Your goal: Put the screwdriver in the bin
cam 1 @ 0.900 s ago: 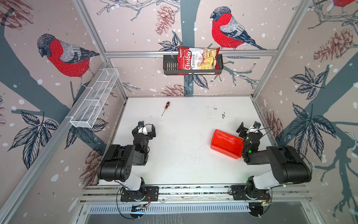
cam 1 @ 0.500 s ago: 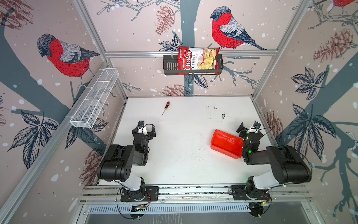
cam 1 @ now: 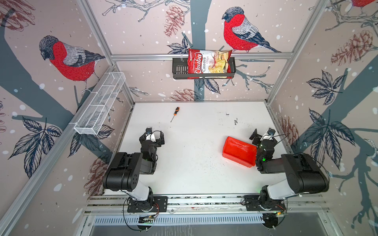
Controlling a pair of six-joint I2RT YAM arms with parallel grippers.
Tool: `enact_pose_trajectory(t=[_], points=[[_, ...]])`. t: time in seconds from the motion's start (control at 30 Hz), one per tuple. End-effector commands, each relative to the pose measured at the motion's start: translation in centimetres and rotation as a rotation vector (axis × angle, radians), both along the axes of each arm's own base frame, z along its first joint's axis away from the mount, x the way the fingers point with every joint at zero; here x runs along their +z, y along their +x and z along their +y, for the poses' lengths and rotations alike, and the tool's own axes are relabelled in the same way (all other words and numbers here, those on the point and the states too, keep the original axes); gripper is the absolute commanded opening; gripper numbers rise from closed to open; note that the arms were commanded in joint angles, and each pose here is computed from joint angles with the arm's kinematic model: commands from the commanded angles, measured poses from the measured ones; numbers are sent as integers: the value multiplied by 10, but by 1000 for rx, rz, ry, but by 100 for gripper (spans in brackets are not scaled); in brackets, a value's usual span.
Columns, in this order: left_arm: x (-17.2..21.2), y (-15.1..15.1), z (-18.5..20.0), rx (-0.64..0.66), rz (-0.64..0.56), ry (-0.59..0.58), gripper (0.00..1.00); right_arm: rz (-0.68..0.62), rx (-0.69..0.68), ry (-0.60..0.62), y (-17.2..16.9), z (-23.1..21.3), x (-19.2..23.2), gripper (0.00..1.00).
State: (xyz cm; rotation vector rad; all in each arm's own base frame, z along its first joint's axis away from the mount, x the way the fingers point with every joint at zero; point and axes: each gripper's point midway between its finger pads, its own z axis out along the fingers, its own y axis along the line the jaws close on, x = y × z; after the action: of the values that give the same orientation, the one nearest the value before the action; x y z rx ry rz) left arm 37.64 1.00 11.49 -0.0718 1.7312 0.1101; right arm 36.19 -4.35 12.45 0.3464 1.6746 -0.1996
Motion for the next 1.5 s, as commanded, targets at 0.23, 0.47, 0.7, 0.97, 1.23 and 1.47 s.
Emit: enact_pose_trajectory(t=[0.23, 0.47, 0.7, 0.97, 1.23, 1.47], points=[[28, 1, -8, -40, -59, 8, 98, -36, -5, 3, -4, -2, 8, 100], [61, 7, -29, -144, -12, -5, 98, -45, 26, -10, -6, 3, 19, 100], [83, 22, -57, -279, 56, -64, 98, 9, 144, -32, 6, 28, 53, 100], [82, 66, -83, -380, 207, -70, 98, 42, 471, -51, 6, 108, 79, 100], [55, 115, -104, -404, 371, -20, 98, 37, 802, -3, -13, 203, 94, 100], [23, 155, -105, -365, 519, -14, 97, 28, 1008, -9, -33, 281, 107, 100]])
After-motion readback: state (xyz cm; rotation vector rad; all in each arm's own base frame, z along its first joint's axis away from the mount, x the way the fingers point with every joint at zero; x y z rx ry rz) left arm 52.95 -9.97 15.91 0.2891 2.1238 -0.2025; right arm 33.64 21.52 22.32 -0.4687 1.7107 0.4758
